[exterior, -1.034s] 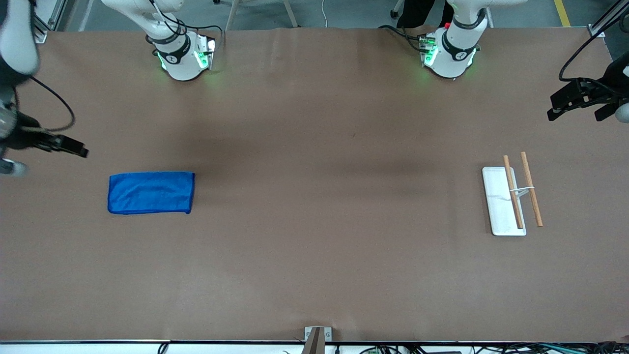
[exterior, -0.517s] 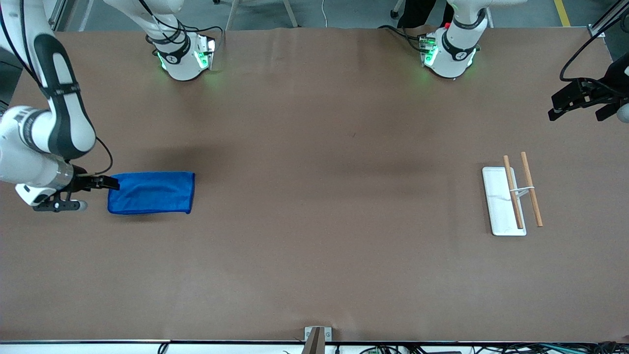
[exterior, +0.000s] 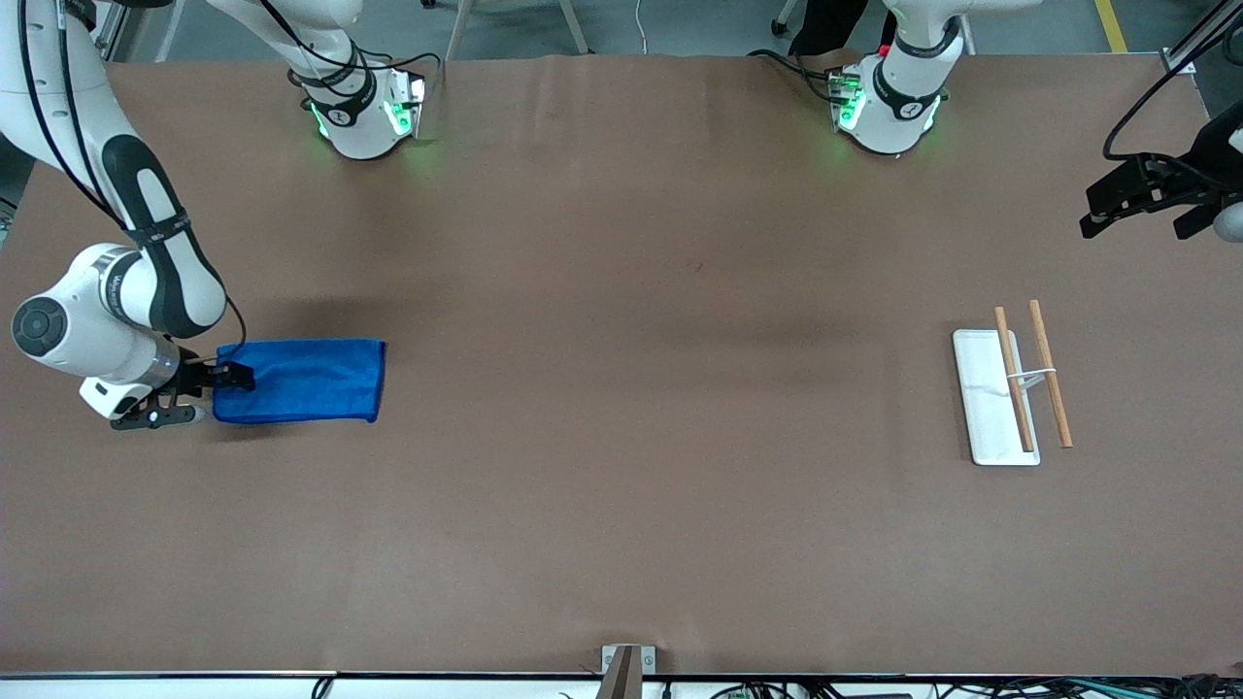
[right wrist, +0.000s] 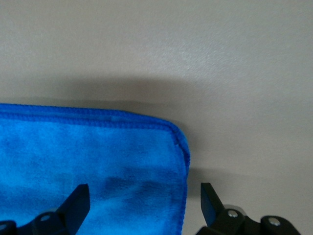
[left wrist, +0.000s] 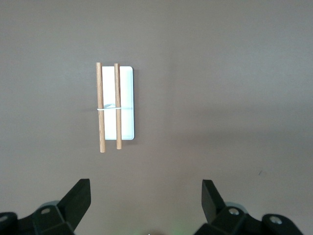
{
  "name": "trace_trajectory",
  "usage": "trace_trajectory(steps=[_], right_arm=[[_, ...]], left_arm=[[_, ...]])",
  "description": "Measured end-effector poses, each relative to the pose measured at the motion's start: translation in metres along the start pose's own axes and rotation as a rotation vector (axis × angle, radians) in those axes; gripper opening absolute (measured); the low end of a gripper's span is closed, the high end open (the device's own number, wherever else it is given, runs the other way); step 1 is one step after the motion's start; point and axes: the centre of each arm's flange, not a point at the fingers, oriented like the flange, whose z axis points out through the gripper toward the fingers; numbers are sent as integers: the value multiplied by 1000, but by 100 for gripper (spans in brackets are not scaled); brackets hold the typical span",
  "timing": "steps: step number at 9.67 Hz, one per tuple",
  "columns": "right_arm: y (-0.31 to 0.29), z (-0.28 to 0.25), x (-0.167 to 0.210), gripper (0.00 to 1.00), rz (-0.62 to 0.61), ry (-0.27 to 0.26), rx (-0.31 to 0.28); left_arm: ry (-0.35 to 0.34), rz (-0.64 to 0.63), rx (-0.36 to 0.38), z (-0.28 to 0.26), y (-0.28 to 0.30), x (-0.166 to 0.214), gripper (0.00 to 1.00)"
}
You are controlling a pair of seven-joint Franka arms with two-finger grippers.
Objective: Right arm passes towel to left arm to hang
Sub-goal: 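Move the right gripper down to the blue towel's edge, then close the right gripper on the blue towel's edge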
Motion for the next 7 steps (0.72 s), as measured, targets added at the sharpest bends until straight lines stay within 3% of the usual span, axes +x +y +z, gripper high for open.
trace_trajectory(steps=[7], right_arm=[[-19, 13, -5, 97, 10, -18, 28]], left_arm=[[0, 5, -10, 0, 0, 0, 100]])
